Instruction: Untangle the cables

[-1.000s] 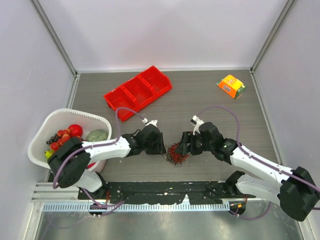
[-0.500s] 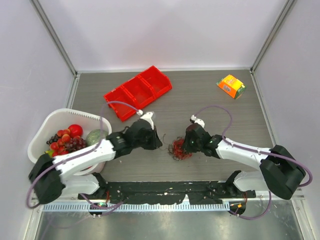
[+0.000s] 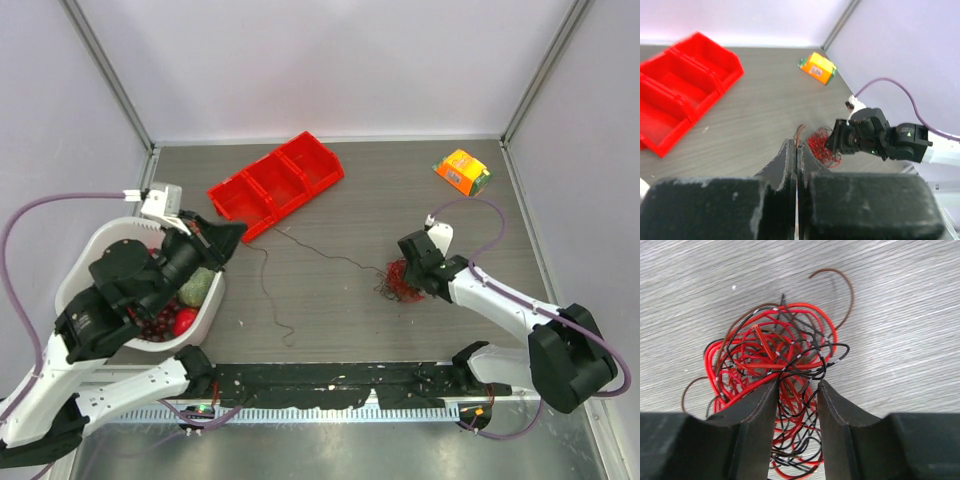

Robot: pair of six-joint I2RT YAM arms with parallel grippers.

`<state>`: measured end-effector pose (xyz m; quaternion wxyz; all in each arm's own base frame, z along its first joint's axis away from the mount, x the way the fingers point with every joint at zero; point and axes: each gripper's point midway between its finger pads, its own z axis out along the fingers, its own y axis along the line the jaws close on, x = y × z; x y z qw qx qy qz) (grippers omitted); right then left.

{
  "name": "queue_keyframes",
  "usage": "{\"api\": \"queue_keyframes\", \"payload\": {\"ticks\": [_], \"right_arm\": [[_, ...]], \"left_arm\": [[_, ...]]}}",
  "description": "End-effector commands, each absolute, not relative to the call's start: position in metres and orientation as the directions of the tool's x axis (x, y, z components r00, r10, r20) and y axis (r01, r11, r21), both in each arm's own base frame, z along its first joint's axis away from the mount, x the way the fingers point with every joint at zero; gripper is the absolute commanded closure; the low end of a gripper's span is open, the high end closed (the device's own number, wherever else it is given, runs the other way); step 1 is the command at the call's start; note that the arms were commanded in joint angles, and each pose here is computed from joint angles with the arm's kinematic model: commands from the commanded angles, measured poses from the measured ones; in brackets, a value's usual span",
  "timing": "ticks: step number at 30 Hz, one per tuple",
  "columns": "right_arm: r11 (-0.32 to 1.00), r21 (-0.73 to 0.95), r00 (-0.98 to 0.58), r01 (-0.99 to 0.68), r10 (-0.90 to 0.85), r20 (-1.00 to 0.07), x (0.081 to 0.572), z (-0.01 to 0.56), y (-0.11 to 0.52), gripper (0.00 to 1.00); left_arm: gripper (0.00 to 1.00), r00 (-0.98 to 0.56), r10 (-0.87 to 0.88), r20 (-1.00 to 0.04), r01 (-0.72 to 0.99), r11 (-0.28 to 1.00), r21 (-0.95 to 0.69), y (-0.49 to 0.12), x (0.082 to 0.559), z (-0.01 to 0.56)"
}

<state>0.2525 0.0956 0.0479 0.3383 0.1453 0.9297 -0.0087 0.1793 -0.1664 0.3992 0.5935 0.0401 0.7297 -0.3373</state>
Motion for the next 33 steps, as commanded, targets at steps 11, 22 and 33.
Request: {"api": "queue_keyframes", "payload": {"ticks": [11, 22, 33], "right_arm": [[0.964, -0.013, -0.688, 0.266, 0.18, -0.703, 0.273, 0.104, 0.072, 0.32], [0.83, 0.37, -0.704, -0.417, -0.037, -0.71, 0.229, 0.151, 0.228, 0.24], [0.959, 0.176, -0.83, -0.224, -0.093, -0.55, 0.26, 0.051, 0.245, 0.31]], "left_arm": [[1.0, -0.151, -0.293, -0.944, 0.384, 0.863, -0.329, -0.119, 0.181, 0.45], [1.0, -0.134, -0.41, -0.902, 0.556, 0.722, -0.411, -0.136, 0.155, 0.492], [1.0, -0.111, -0.408, -0.906, 0.593, 0.704, -0.39, -0.14, 0.152, 0.524]]}}
